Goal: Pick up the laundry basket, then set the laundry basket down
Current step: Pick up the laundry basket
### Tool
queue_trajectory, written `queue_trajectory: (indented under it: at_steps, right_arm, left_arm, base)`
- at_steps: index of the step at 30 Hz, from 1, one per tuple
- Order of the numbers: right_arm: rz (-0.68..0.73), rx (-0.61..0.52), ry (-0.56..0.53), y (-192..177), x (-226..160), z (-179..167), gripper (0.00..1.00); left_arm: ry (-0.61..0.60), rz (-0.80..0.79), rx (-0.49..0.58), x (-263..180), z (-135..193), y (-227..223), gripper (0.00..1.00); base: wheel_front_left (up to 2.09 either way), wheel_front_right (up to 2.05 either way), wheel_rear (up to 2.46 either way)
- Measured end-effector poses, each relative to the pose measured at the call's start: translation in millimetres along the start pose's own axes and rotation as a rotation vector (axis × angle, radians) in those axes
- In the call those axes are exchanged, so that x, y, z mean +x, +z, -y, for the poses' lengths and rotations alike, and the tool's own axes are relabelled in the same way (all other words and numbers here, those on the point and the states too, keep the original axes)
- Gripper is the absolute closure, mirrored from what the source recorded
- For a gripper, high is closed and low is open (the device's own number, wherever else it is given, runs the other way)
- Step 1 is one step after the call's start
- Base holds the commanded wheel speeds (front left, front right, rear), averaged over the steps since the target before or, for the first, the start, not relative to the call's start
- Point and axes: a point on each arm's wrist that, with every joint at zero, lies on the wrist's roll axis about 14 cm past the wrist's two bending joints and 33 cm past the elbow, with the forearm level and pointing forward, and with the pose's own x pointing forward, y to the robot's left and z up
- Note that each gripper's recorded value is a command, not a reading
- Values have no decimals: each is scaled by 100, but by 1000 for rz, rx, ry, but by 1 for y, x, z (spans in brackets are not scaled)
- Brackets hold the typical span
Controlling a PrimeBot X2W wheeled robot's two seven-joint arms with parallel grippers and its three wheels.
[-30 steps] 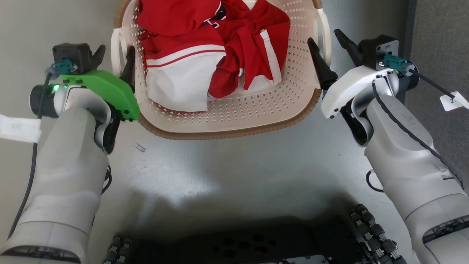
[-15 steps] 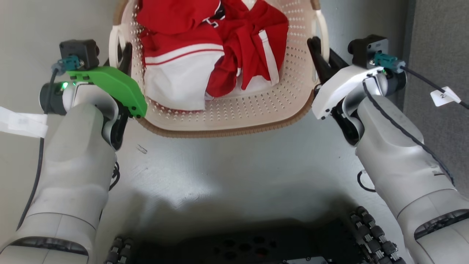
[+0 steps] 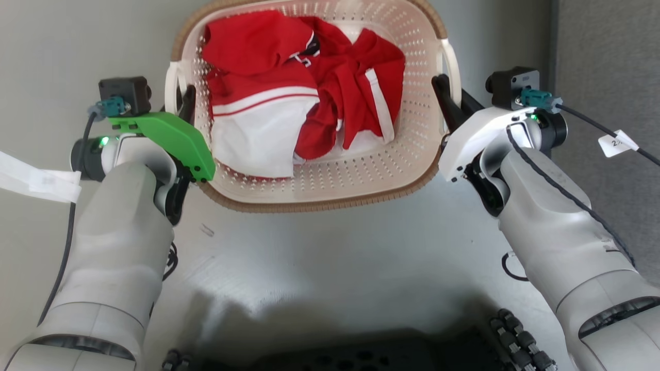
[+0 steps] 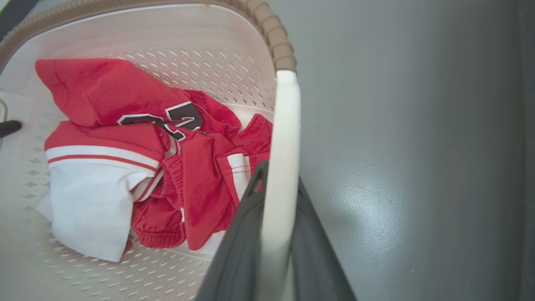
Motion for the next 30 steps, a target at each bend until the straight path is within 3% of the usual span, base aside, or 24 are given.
queue_trajectory:
  at_steps: [30]
  right_arm:
    - [-54, 67, -61, 21, -87, -16, 100]
  left_arm:
    - [-23, -100, -73, -87, 49, 3, 100]
  base:
    - [0, 0, 0]
